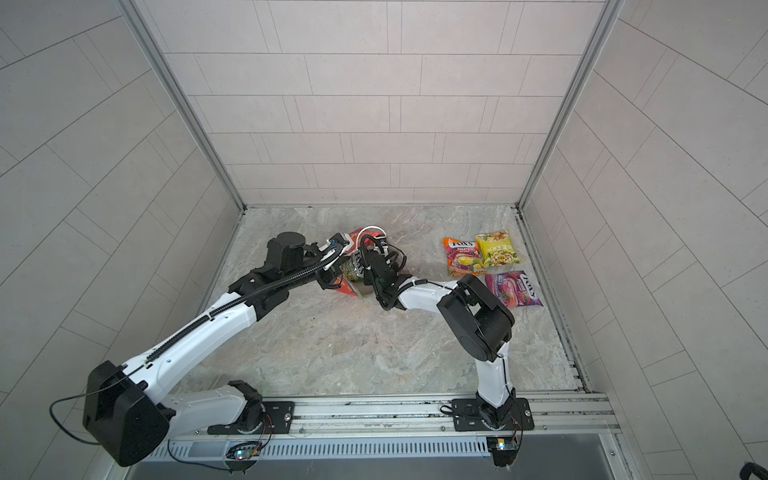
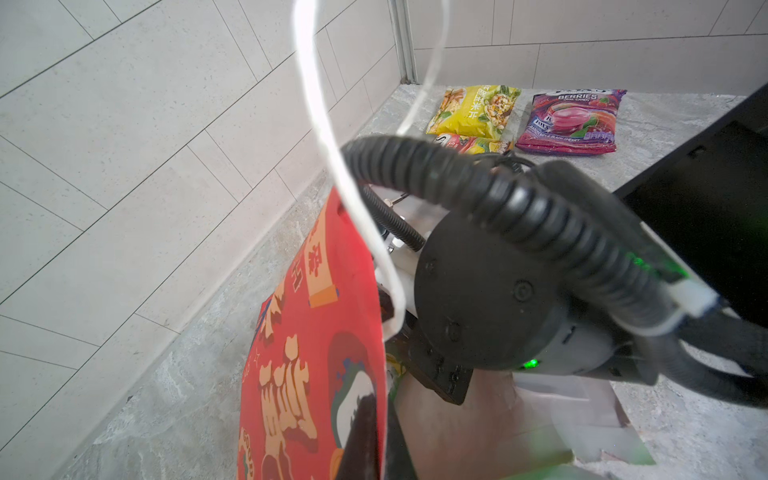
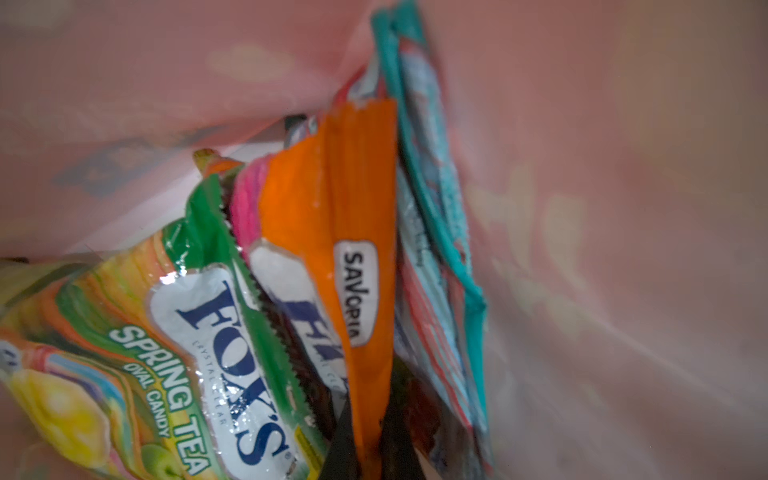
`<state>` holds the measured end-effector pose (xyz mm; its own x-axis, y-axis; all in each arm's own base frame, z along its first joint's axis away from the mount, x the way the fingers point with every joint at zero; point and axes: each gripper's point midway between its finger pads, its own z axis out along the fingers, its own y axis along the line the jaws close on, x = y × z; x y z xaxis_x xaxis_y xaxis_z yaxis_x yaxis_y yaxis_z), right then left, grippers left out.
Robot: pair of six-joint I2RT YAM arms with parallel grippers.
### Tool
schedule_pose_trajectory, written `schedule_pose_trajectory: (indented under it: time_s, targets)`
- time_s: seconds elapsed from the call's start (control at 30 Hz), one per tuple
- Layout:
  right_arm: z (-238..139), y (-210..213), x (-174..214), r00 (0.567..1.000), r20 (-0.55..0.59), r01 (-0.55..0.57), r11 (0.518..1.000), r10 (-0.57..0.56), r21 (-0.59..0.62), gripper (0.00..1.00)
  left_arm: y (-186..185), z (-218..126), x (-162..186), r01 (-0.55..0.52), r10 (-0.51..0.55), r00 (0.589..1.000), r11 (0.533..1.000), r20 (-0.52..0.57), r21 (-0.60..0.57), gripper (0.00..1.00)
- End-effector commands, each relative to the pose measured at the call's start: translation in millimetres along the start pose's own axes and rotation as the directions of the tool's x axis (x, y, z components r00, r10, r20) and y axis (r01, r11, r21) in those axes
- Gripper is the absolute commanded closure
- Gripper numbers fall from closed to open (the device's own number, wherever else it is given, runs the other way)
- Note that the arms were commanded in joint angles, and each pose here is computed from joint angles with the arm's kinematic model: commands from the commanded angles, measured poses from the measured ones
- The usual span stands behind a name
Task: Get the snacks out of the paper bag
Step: 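Close the right gripper on the top edge of the orange FOX'S packet, then lift the orange packet up out of the bag with the right gripper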
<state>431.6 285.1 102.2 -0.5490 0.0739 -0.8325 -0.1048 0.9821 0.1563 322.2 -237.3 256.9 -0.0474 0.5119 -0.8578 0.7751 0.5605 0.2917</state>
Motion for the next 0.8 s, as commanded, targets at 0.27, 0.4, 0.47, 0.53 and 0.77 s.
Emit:
schedule_pose_trajectory:
  time_s: [0.27, 0.4, 0.47, 0.53, 0.77]
  targets:
    - [-44, 6, -34, 0.997, 0.072, 0.045, 0.992, -0.036, -0.121, 1.00, -6, 4, -10, -0.025, 0.024, 0.999, 0.999, 0.049, 0.033, 1.00]
    - [-57, 2, -37, 0.995, 0.087, 0.051, 0.990, -0.039, -0.131, 1.00, -5, 5, -9, -0.027, 0.026, 0.999, 0.999, 0.044, 0.030, 1.00]
    - [-65, 1, -37, 0.995, 0.088, 0.053, 0.988, -0.040, -0.143, 1.00, -4, 5, -8, -0.030, 0.029, 0.999, 0.999, 0.036, 0.024, 1.00]
    - [-73, 0, -39, 0.995, 0.091, 0.061, 0.986, -0.047, -0.158, 1.00, -3, 6, -6, -0.031, 0.030, 0.999, 0.999, 0.029, 0.021, 1.00]
    - [-111, 3, -52, 0.992, 0.096, 0.103, 0.969, -0.083, -0.226, 1.00, -3, 7, -6, -0.031, 0.030, 0.999, 0.999, 0.027, 0.023, 1.00]
